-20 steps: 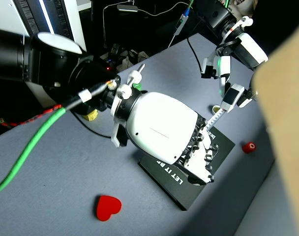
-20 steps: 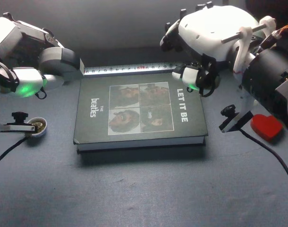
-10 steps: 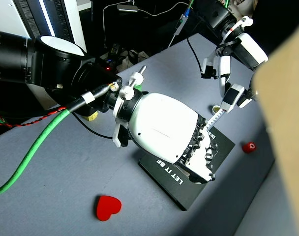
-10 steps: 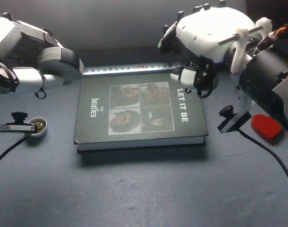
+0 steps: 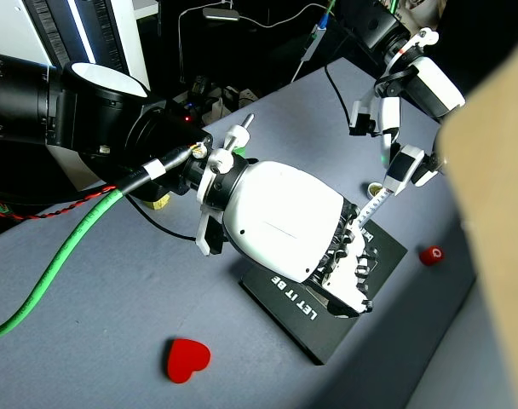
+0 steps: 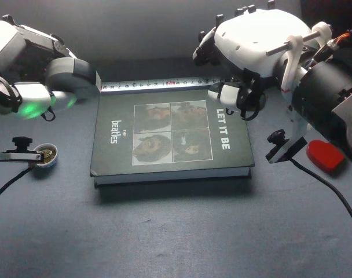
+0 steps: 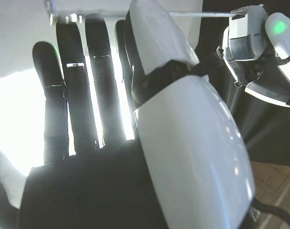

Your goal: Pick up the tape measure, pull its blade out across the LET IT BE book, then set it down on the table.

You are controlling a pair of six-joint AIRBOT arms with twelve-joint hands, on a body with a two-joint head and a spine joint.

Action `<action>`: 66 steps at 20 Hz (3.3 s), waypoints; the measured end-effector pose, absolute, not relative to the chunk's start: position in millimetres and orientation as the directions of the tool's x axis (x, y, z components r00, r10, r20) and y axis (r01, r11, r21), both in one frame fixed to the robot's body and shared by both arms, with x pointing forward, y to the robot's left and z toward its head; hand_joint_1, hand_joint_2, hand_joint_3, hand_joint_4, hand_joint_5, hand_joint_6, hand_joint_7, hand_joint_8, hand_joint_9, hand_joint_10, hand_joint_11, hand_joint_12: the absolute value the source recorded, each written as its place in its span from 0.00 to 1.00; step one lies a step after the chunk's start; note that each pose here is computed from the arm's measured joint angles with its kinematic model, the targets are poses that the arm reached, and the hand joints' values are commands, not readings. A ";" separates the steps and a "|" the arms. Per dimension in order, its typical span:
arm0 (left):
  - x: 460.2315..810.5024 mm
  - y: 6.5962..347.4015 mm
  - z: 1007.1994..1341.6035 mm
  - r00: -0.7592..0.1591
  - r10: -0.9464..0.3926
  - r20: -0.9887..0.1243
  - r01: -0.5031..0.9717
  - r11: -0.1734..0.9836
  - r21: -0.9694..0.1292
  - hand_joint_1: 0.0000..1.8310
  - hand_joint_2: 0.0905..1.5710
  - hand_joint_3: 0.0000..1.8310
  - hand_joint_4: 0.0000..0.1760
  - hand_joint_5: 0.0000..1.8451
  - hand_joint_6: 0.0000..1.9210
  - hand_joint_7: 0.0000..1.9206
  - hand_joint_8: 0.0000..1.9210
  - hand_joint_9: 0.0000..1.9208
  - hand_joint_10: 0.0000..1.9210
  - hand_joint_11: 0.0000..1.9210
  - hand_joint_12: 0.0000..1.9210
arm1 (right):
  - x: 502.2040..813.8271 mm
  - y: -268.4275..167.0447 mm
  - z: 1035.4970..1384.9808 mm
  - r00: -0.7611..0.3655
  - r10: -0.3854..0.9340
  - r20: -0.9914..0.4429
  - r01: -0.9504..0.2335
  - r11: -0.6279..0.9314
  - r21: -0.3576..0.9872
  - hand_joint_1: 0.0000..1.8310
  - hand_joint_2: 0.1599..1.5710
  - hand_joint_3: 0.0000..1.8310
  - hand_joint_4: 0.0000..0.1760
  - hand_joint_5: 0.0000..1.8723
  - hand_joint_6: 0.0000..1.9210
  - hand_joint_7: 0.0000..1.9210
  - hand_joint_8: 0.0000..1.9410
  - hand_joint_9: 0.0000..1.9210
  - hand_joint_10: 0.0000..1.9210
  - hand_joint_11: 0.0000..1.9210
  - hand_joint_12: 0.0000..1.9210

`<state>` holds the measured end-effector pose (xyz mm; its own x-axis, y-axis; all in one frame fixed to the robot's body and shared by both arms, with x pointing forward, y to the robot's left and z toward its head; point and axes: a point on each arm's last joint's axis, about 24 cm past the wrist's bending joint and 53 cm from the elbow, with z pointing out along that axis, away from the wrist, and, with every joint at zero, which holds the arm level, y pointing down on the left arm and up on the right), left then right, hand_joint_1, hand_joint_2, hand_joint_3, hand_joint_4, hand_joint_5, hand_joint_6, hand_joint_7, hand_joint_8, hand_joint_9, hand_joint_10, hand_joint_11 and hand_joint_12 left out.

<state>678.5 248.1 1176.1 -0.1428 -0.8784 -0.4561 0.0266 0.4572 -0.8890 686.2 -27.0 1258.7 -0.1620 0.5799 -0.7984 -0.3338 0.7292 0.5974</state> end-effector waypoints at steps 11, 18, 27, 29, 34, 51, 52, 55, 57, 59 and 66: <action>678.0 247.1 1175.8 -0.145 -0.880 -0.453 0.026 0.454 -0.891 0.76 0.67 0.00 0.00 0.58 0.32 0.58 0.43 0.47 0.64 0.44 0.55 | 687.9 -28.9 1253.9 -0.164 0.575 -0.802 -0.327 0.735 0.594 0.72 0.74 0.00 0.00 0.37 0.65 0.47 0.61 0.38 0.74 0.33 0.79; 678.1 247.3 1176.0 -0.144 -0.881 -0.451 0.026 0.452 -0.892 0.76 0.67 0.00 0.00 0.58 0.31 0.58 0.45 0.47 0.64 0.44 0.55 | 687.8 -29.4 1256.5 -0.156 0.575 -0.803 -0.334 0.735 0.590 0.73 0.73 0.00 0.00 0.39 0.64 0.47 0.60 0.37 0.78 0.33 0.80; 676.5 243.0 1175.0 -0.157 -0.884 -0.439 0.027 0.441 -0.897 0.76 0.66 0.00 0.00 0.59 0.32 0.59 0.42 0.48 0.63 0.44 0.55 | 683.6 -53.3 1254.3 -0.138 0.559 -0.817 -0.329 0.753 0.570 0.74 0.73 0.00 0.00 0.40 0.63 0.47 0.59 0.39 0.77 0.35 0.78; 676.4 242.9 1174.9 -0.157 -0.884 -0.440 0.027 0.442 -0.897 0.76 0.66 0.00 0.00 0.59 0.32 0.59 0.42 0.48 0.63 0.44 0.55 | 681.1 -61.3 1250.7 -0.140 0.553 -0.821 -0.319 0.760 0.566 0.74 0.73 0.00 0.00 0.39 0.64 0.46 0.59 0.39 0.77 0.36 0.79; 676.5 242.9 1174.8 -0.157 -0.885 -0.439 0.026 0.441 -0.897 0.76 0.66 0.00 0.00 0.59 0.31 0.58 0.43 0.48 0.63 0.44 0.55 | 679.0 -75.6 1250.1 -0.130 0.547 -0.827 -0.308 0.770 0.558 0.74 0.73 0.00 0.00 0.39 0.64 0.47 0.59 0.39 0.77 0.36 0.79; 675.9 243.1 1174.1 -0.157 -0.885 -0.438 0.024 0.439 -0.898 0.76 0.67 0.00 0.00 0.58 0.32 0.58 0.44 0.47 0.63 0.43 0.55 | 678.5 -105.9 1253.1 -0.115 0.533 -0.839 -0.296 0.787 0.541 0.74 0.73 0.00 0.00 0.39 0.64 0.47 0.59 0.39 0.77 0.35 0.79; 675.8 242.7 1174.0 -0.158 -0.885 -0.438 0.025 0.440 -0.898 0.76 0.67 0.00 0.00 0.57 0.33 0.58 0.44 0.47 0.64 0.44 0.55 | 678.9 -109.0 1253.2 -0.112 0.531 -0.840 -0.293 0.790 0.538 0.74 0.73 0.00 0.00 0.39 0.64 0.47 0.59 0.39 0.77 0.35 0.79; 675.8 242.9 1174.0 -0.158 -0.885 -0.437 0.024 0.439 -0.898 0.76 0.67 0.00 0.00 0.57 0.33 0.58 0.44 0.47 0.64 0.44 0.55 | 680.2 -118.1 1252.9 -0.105 0.529 -0.842 -0.279 0.797 0.536 0.74 0.73 0.00 0.00 0.39 0.64 0.47 0.59 0.39 0.77 0.34 0.78; 675.7 243.1 1173.7 -0.158 -0.885 -0.438 0.024 0.440 -0.898 0.76 0.67 0.00 0.00 0.57 0.34 0.58 0.44 0.47 0.64 0.43 0.55 | 680.1 -118.7 1253.3 -0.105 0.526 -0.844 -0.281 0.798 0.532 0.73 0.73 0.00 0.00 0.39 0.64 0.46 0.59 0.38 0.78 0.34 0.78; 675.7 243.0 1173.7 -0.158 -0.885 -0.438 0.024 0.440 -0.898 0.76 0.67 0.00 0.00 0.57 0.34 0.58 0.44 0.47 0.64 0.43 0.55 | 679.9 -120.0 1251.7 -0.112 0.524 -0.844 -0.281 0.798 0.533 0.73 0.74 0.00 0.00 0.39 0.65 0.46 0.60 0.38 0.78 0.34 0.79; 675.8 243.0 1174.4 -0.157 -0.885 -0.438 0.026 0.440 -0.898 0.76 0.67 0.00 0.00 0.58 0.33 0.58 0.43 0.47 0.64 0.43 0.56 | 683.9 -145.5 1252.0 -0.086 0.521 -0.850 -0.244 0.816 0.524 0.73 0.74 0.00 0.00 0.38 0.65 0.46 0.60 0.38 0.78 0.34 0.79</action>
<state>675.8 243.0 1174.4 -0.1565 -0.8852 -0.4381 0.0260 0.4397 -0.8978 683.9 -145.5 1252.0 -0.0857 0.5206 -0.8495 -0.2438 0.8158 0.5245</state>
